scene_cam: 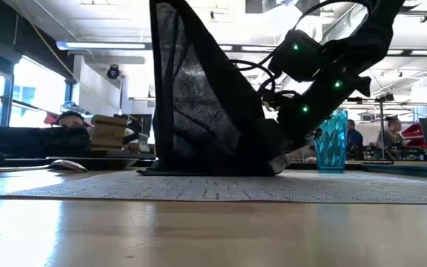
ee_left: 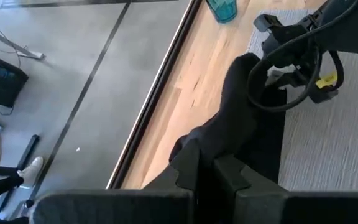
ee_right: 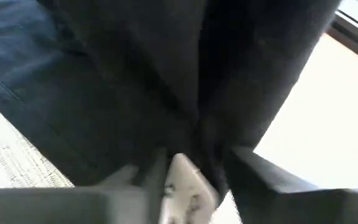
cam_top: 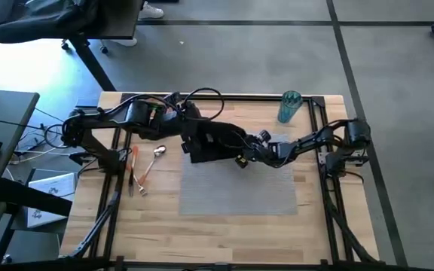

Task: Set table place
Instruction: Fold the black table napkin

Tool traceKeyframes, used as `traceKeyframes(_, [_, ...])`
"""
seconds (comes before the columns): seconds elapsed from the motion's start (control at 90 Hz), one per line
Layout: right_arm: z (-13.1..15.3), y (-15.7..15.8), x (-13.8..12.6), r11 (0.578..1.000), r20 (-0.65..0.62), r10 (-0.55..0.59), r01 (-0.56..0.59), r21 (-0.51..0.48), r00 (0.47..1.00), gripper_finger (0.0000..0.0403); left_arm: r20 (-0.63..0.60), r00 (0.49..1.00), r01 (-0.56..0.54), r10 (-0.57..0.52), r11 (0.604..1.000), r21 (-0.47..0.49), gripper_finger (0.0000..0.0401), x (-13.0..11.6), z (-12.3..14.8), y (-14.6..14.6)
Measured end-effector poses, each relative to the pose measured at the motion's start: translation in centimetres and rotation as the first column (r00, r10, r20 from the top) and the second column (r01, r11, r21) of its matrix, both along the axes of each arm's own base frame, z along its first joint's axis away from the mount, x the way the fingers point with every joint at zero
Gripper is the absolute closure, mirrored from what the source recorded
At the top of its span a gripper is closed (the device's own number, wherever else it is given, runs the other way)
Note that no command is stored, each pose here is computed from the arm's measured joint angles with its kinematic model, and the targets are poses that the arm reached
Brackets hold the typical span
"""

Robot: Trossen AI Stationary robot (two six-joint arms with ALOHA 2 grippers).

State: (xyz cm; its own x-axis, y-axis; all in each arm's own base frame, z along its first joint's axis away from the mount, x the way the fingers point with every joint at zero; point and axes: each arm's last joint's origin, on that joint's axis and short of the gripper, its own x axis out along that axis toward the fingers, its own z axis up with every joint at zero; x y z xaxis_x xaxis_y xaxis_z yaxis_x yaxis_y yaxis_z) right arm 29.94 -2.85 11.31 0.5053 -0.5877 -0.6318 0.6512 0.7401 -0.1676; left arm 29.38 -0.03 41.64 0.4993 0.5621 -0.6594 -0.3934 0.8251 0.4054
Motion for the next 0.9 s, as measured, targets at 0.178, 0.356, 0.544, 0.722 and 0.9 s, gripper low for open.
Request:
traceKeyframes(0.178, [2.8,0.7,-0.7,0.999,0.025,0.049,-0.049,-0.014,0.998,0.0397,0.005,1.0,0.007,-0.007,1.0,-0.001,0.0401,-0.2,0.2,-0.2])
traceKeyframes(0.356, [9.5,1.3,-3.9,0.996,0.049,0.085,-0.084,-0.011,0.995,0.0402,0.082,0.995,0.067,-0.062,0.996,-0.062,0.0401,-1.7,1.8,-1.3])
traceKeyframes(0.544, [16.7,1.5,-8.0,0.985,0.161,0.173,-0.17,-0.033,0.972,0.0403,0.163,0.981,0.124,-0.109,0.989,-0.085,0.0401,-3.6,3.9,-2.1])
traceKeyframes(0.722, [22.4,1.5,-11.5,0.978,0.248,0.21,-0.198,-0.072,0.946,0.0403,0.202,0.969,0.158,-0.142,0.985,-0.064,0.0401,-5.2,5.3,-2.0])
traceKeyframes(0.9, [28.0,1.5,-13.2,0.965,0.318,0.249,-0.206,-0.165,0.915,0.0403,0.188,0.954,0.227,-0.235,0.972,0.06,0.0401,-5.3,6.1,-1.7])
